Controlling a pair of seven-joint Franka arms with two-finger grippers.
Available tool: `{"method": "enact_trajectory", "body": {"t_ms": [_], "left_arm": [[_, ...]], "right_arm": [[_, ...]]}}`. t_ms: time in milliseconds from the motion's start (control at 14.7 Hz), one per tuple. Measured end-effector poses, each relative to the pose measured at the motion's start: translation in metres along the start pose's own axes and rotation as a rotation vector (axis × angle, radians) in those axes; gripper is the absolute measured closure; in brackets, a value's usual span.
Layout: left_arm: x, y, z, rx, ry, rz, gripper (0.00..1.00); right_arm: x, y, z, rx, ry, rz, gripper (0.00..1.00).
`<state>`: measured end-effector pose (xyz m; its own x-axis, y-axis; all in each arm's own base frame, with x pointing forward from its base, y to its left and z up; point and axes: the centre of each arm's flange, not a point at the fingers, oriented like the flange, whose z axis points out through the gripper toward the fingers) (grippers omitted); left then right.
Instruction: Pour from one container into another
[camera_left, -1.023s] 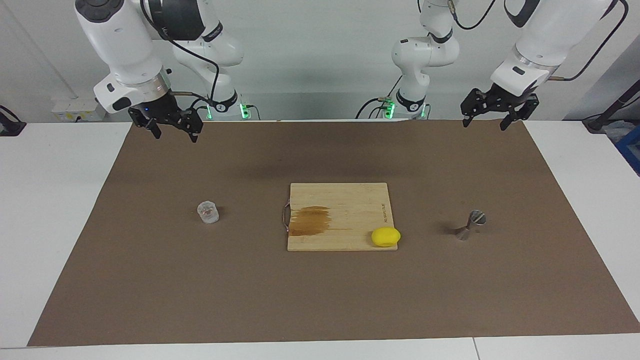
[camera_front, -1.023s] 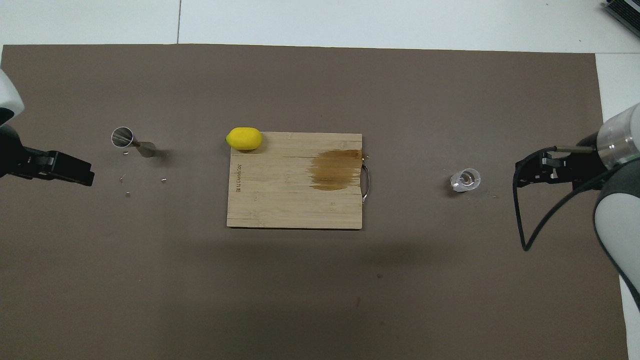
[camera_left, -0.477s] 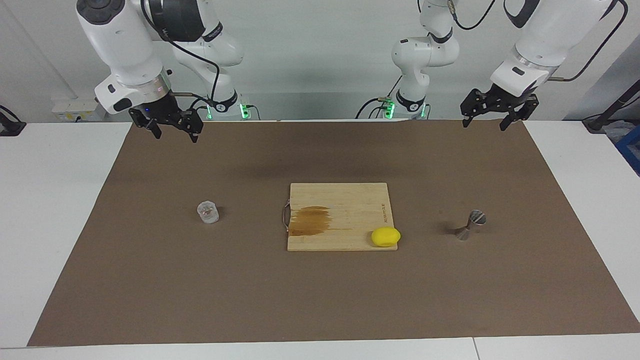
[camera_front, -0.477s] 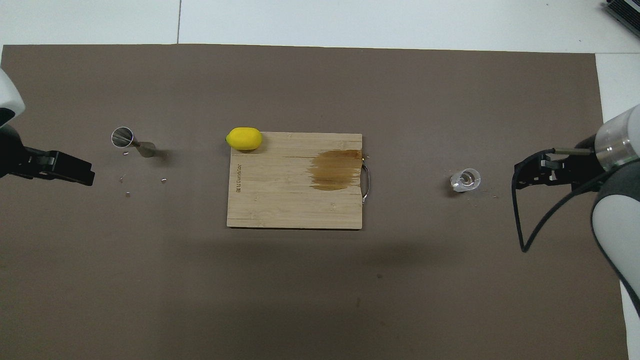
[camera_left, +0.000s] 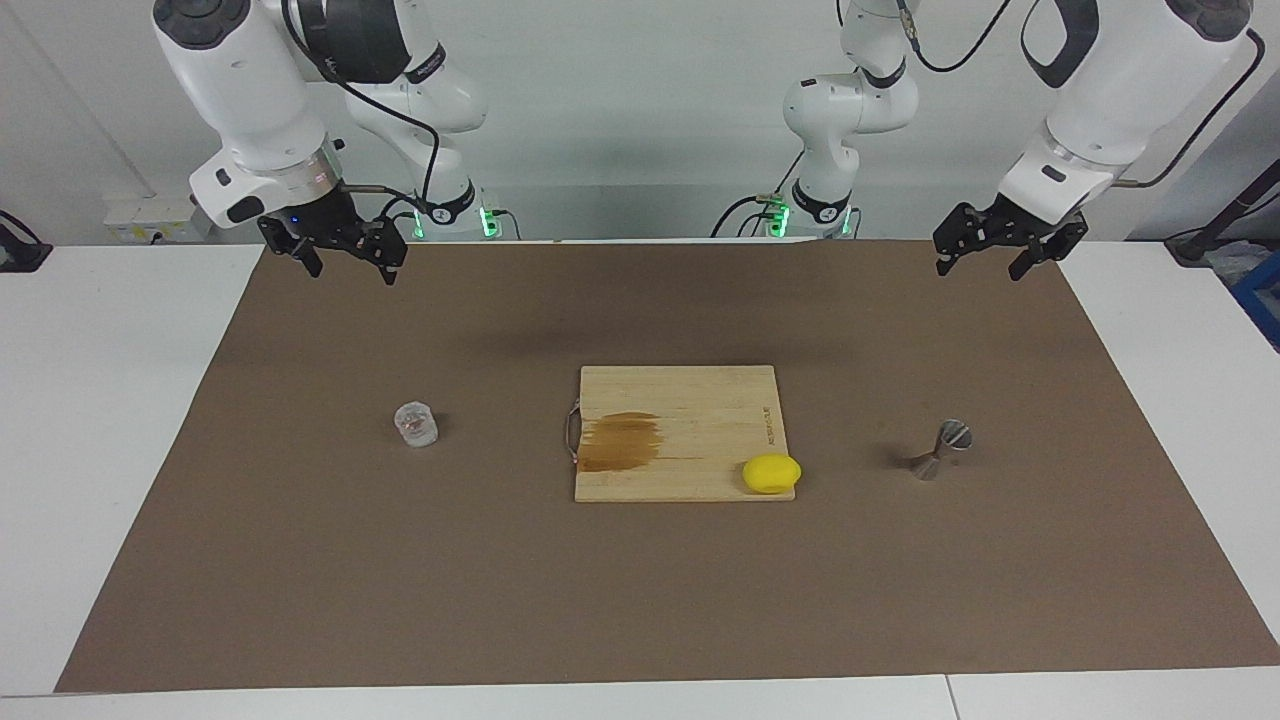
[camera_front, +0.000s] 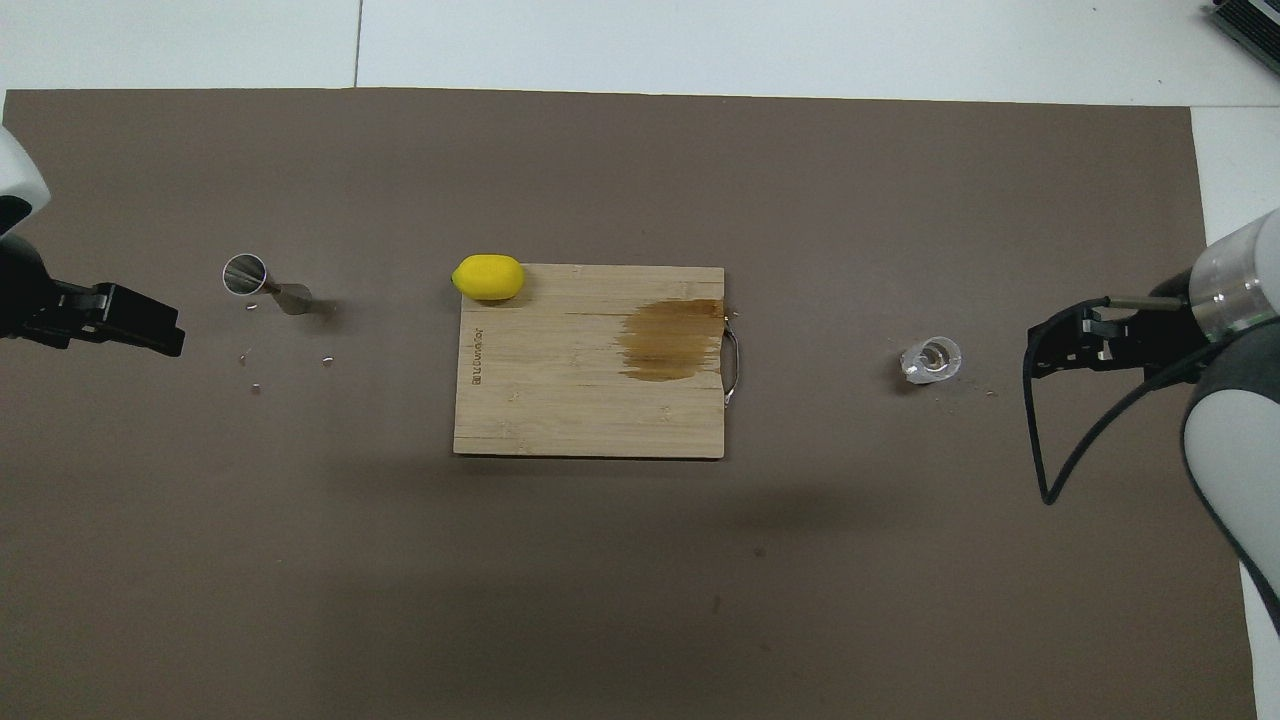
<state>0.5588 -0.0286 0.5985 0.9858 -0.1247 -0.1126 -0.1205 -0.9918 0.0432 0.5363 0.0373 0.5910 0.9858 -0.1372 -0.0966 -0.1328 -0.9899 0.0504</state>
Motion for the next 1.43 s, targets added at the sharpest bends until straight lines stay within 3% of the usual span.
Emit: {"method": "enact_trajectory", "body": {"t_ms": [341,614,955,1432], "left_arm": [[0.049,-0.064,0.053,-0.067,-0.119,-0.114,0.0],[0.064,-0.099,0.088,-0.16,-0.184,-0.371,0.0],[0.063,-0.13,0.12,-0.409,-0.315,-0.909,0.0],[0.057,-0.191,0.175,-0.724,-0.401,-1.498,0.0]], "right_arm": [[-0.001,-0.002,0.0,0.0,0.0,-0.004,0.0],[-0.001,-0.004,0.0,0.0,0.001,-0.007,0.0],[0.001,0.0,-0.001,0.003,0.008,0.022,0.01],[0.006,0.002,0.0,0.012,0.03,0.189,0.03]]}}
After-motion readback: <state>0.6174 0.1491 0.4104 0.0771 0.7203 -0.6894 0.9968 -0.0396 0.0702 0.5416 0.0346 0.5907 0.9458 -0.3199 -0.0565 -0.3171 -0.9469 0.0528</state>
